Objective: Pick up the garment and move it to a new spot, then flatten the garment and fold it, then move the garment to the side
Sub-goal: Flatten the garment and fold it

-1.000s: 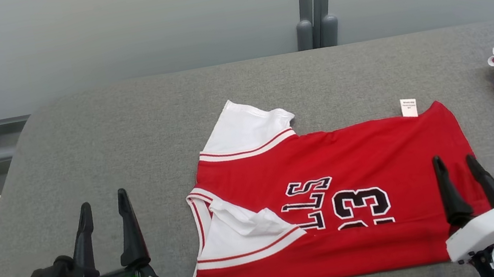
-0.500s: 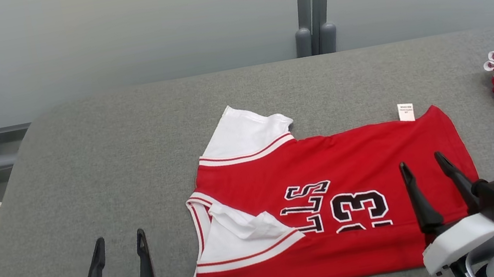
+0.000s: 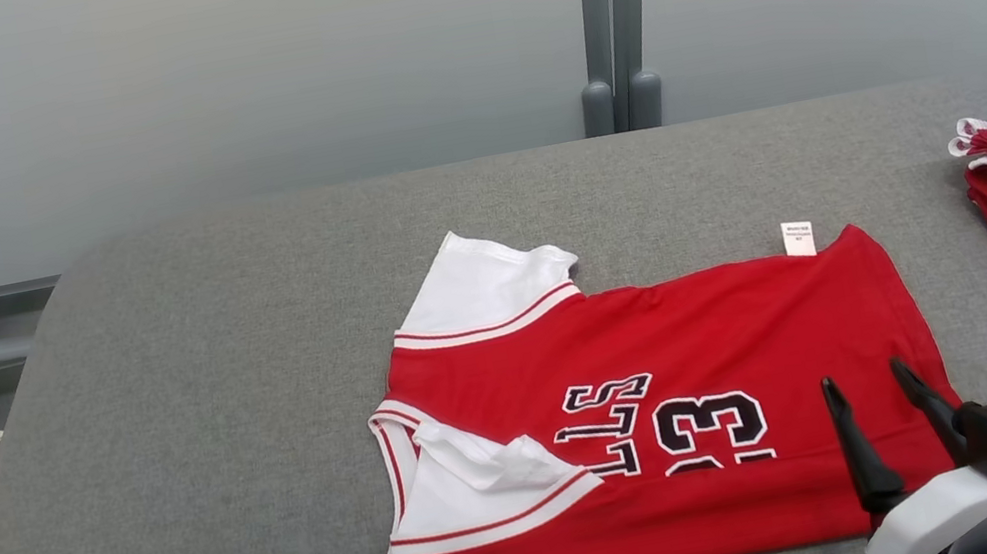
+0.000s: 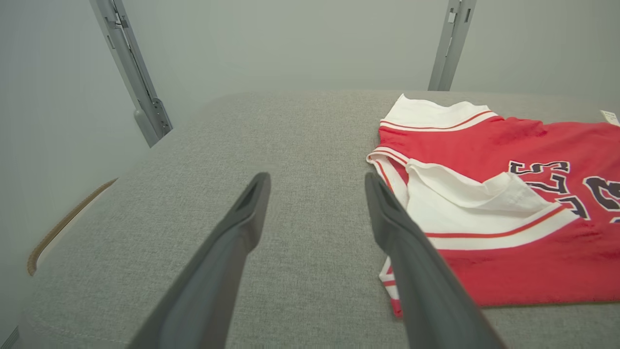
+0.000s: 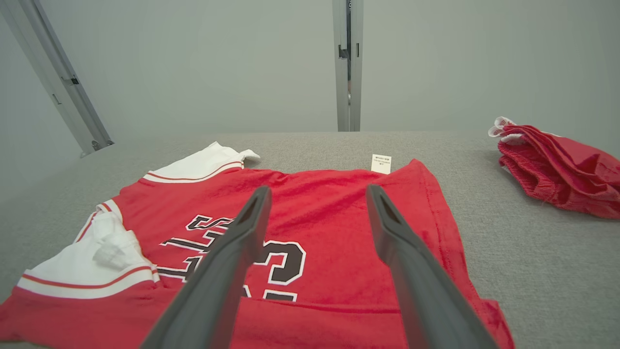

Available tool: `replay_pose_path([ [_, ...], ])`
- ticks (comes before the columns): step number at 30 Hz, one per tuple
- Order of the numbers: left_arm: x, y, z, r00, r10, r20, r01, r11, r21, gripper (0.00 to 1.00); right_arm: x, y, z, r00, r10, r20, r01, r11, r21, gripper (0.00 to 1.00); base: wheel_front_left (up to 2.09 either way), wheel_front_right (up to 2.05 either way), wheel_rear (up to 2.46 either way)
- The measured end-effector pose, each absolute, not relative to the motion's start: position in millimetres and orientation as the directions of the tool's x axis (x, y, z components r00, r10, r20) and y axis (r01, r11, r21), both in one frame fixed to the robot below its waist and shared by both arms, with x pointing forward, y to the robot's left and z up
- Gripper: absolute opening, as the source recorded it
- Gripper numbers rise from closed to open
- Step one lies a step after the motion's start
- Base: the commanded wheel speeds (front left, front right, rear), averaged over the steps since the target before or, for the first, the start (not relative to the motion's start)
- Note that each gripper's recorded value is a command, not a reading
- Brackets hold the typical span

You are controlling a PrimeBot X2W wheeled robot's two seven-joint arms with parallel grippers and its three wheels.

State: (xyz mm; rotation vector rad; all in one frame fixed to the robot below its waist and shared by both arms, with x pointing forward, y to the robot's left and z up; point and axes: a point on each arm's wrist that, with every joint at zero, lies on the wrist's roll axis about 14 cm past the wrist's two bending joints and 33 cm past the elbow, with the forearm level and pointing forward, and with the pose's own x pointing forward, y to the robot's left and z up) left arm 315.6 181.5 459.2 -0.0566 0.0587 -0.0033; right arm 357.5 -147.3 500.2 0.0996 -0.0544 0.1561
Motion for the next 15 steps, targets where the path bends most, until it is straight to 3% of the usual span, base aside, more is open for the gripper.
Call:
replay_pose_path([
  [15, 321.8, 180.5, 449.4, 0.996, -0.008, -0.093, 0.000, 0.997, -0.081, 1.00, 358.4, -152.8, 490.1, 0.991, 0.130, 0.032, -0.133, 0.982, 0.138, 1.00, 0.00, 0.00, 0.00],
])
